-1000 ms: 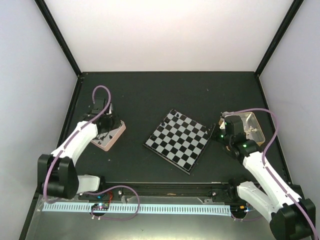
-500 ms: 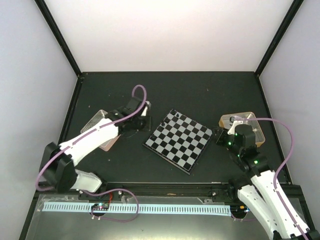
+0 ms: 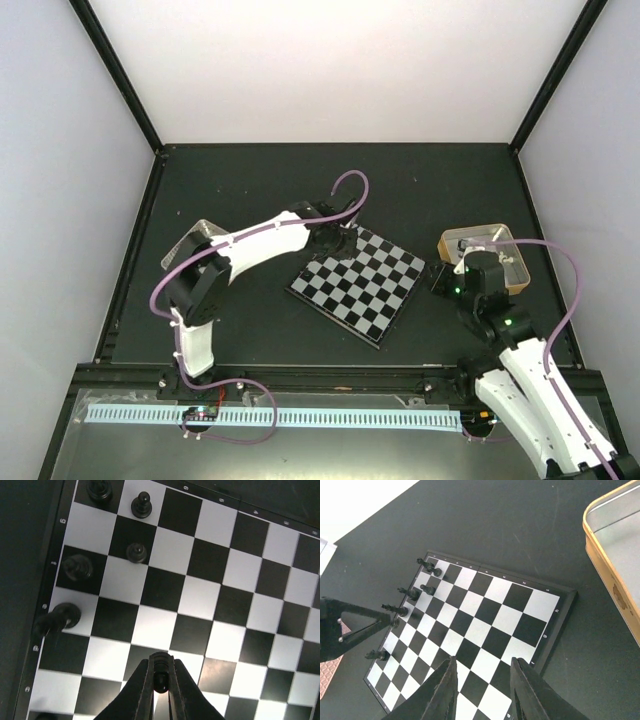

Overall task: Set up the chess pieces on the board
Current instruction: Place the chess piece on the chessboard.

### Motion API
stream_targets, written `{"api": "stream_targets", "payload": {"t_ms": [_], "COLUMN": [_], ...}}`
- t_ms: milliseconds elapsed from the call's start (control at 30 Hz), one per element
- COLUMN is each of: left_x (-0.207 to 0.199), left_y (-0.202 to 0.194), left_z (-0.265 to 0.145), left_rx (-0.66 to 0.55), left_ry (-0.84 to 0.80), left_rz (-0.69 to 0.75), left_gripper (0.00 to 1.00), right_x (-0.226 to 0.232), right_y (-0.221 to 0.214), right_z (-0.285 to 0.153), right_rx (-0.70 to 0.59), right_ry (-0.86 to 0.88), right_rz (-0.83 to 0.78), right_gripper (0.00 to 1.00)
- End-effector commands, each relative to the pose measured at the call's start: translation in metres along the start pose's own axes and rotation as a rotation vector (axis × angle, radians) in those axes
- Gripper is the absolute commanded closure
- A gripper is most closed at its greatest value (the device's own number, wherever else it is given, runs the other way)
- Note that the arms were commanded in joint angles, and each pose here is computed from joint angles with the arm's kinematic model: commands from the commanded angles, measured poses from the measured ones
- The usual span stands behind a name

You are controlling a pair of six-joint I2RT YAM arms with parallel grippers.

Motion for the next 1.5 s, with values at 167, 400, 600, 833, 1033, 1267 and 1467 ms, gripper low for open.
{"api": "stream_targets", "payload": {"t_ms": [167,400,600,833,1033,1267,1467], "left_x": [-0.008,-0.009,-0.007,0.0,0.003,0.003,0.001], "left_y": [0.02,0.027,0.032,0.033,0.035,0.04,0.04], "left_z": [0.031,0.044,0.054,0.06,0.066,0.07,0.073], "left_rx": [0.026,0.025,0.027,0.032,0.041,0.039,0.055], "left_ry": [0.099,0.137,0.173,0.204,0.196,0.176,0.155], "left_rz": [0.054,0.073,0.065,0.045,0.04,0.04,0.056], "left_gripper": [0.93,0.93,0.93,0.93,0.93,0.93,0.93], "right_x": [-0.005,-0.006,-0.008,-0.007,-0.007,-0.008,-0.008], "right_y": [-0.003,-0.004,-0.006,-0.005,-0.006,-0.008,-0.007], "right_z": [0.022,0.035,0.039,0.04,0.04,0.04,0.039], "right_rx": [0.028,0.063,0.075,0.073,0.079,0.088,0.089], "right_ry": [-0.042,-0.065,-0.074,-0.069,-0.067,-0.069,-0.069], "right_rz": [0.036,0.037,0.042,0.039,0.039,0.039,0.039], "right_gripper": [0.7,0.7,0.69,0.7,0.7,0.7,0.69]}}
Point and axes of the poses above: each gripper's point midway between its finger pads, its own z axis out along the fingers, its own x axis along the line the jaws close on, y = z × x, the point moved 9 cm from there along -z, back along the fingers, and after that the axes turned 6 degrees about -z, right-handed, at the moved point
